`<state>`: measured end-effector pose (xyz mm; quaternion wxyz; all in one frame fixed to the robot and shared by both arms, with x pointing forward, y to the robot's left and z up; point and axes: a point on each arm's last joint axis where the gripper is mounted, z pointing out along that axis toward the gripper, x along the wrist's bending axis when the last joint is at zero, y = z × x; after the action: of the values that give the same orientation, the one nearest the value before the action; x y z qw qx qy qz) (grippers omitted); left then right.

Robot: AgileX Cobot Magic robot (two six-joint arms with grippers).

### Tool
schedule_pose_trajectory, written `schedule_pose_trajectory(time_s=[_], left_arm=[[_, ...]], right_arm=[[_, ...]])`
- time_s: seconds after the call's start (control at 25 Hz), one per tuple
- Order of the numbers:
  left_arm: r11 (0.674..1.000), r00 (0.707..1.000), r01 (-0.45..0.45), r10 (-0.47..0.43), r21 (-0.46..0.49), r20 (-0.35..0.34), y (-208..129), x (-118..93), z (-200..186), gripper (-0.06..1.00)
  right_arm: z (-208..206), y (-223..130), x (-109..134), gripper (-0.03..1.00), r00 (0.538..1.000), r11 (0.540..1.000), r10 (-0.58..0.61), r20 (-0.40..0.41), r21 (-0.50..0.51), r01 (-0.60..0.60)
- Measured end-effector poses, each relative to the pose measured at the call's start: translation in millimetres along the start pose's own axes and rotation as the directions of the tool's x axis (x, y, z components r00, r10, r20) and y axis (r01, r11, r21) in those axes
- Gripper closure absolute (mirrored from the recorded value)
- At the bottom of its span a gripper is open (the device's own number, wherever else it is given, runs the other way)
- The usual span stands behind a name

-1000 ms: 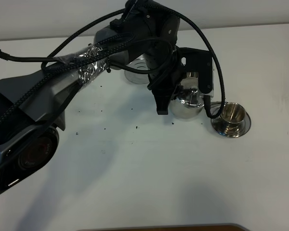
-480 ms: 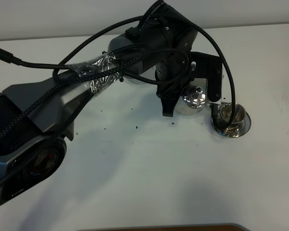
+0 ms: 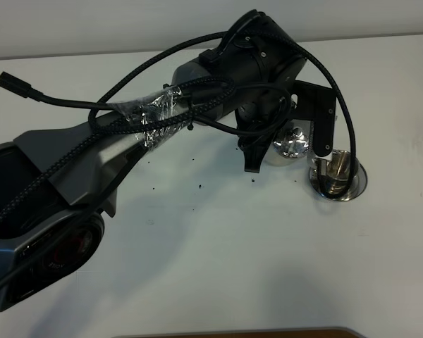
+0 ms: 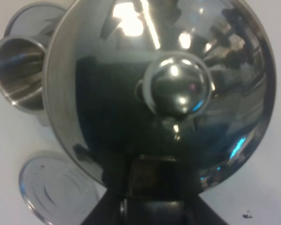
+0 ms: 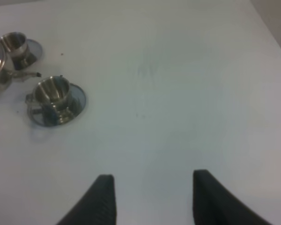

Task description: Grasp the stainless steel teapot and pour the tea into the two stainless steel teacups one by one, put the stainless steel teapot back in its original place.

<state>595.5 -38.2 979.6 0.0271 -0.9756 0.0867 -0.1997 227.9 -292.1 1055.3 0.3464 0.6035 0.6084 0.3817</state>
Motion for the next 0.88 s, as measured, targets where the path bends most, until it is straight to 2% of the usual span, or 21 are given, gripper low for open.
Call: schedule_pose_trajectory(time_s=[0.24, 0.88], left_arm=[[0.999, 0.999, -0.026, 0.027, 0.033, -0.032, 5.7, -2.9, -3.5, 0.69], [0.999, 1.0, -0.019, 0.02, 0.051, -0.018, 6.4, -5.9, -4.5, 0.69]], right_arm=[[0.0, 0.0, 0.0, 0.58, 1.0, 1.0, 0.0, 0.0, 0.0, 0.0], [0.0, 0.0, 0.0, 0.58, 1.0, 1.0, 0.0, 0.0, 0.0, 0.0]])
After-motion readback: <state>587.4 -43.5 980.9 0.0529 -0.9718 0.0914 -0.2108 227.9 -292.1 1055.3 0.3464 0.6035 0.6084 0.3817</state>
